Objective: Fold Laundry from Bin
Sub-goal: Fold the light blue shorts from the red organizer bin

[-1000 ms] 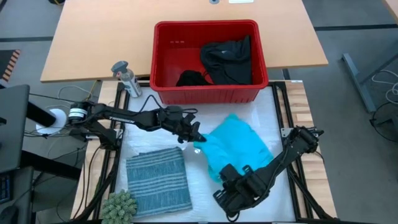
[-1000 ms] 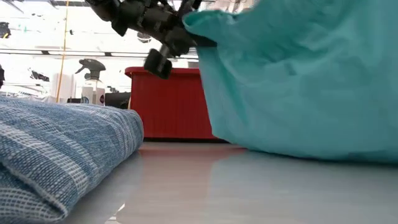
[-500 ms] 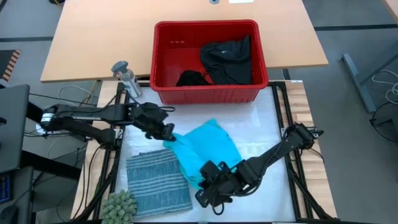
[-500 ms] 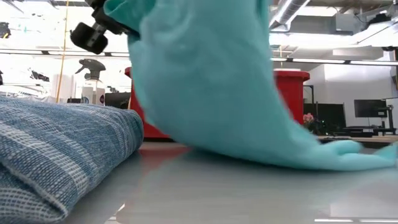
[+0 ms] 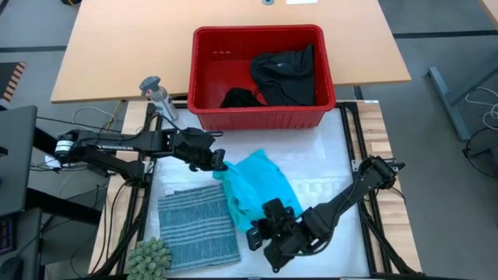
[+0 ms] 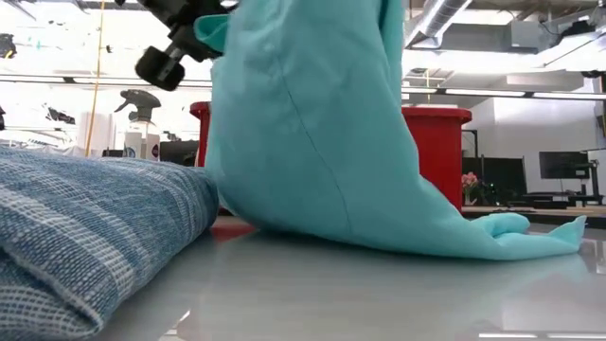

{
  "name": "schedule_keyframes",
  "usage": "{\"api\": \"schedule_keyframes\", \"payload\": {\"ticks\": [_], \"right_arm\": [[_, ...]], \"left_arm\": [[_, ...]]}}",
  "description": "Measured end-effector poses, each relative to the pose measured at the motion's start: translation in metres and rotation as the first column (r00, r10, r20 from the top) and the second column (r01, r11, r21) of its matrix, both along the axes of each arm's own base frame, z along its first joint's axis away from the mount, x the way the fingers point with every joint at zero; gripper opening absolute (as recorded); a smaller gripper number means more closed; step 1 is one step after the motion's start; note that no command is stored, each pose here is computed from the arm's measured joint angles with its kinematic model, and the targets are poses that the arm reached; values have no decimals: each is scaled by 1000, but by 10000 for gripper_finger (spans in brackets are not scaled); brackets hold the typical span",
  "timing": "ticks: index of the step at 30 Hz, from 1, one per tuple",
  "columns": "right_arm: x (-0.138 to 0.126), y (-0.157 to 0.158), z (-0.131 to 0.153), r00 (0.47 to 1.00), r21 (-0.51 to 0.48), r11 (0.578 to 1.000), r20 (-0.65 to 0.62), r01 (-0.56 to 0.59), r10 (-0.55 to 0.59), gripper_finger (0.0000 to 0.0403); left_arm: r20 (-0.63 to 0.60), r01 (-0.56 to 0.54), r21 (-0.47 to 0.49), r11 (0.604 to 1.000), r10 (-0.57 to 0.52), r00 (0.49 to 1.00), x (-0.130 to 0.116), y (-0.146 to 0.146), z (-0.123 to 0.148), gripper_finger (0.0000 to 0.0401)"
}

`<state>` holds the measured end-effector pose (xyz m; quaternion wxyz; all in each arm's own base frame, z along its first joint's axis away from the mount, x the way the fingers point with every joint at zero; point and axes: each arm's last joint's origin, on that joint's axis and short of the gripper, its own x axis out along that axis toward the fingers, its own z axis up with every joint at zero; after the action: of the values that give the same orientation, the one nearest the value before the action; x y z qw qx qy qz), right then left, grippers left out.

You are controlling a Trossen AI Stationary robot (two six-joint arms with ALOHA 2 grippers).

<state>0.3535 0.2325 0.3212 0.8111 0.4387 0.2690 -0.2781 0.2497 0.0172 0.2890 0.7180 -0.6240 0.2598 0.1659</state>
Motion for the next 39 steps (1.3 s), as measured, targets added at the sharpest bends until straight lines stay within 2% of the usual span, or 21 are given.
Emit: {"api": "schedule_keyframes", "payload": {"ticks": [5, 8, 12, 15, 21, 26, 30, 35, 39], "right_arm": [[-17, 6, -6, 990, 10, 990, -19, 140, -140, 37], [-25, 8, -15, 977, 1, 979, -69, 203, -203, 37], [-26, 11, -32, 954, 10, 966, -162, 257, -252, 37], [-24, 14, -39, 946, 26, 960, -178, 280, -271, 37], [-28, 12, -41, 929, 12, 952, -221, 306, -296, 37], [-34, 4, -42, 898, -34, 939, -282, 342, -337, 37], [-34, -5, -47, 857, -88, 928, -360, 363, -370, 37], [-31, -14, -64, 826, -124, 916, -400, 381, -398, 40], [-32, -21, -72, 798, -157, 909, -437, 387, -416, 89]], "left_arm": [[52, -33, 0, 999, 33, 998, 17, 2, -5, 0], [38, -35, 0, 999, 35, 999, 30, 3, -17, 0], [10, -36, 0, 999, 36, 999, 46, 5, -34, 0], [5, -39, -3, 999, 39, 999, 58, 6, -47, 0], [103, -80, -17, 997, 82, 991, 77, 11, -55, 0], [137, -127, -31, 991, 130, 982, 84, 21, -60, 0], [141, -186, -5, 982, 185, 972, 86, 28, -63, 0], [135, -219, 20, 975, 215, 967, 85, 34, -65, 0], [153, -234, 79, 969, 220, 963, 86, 35, -64, 0]]}}
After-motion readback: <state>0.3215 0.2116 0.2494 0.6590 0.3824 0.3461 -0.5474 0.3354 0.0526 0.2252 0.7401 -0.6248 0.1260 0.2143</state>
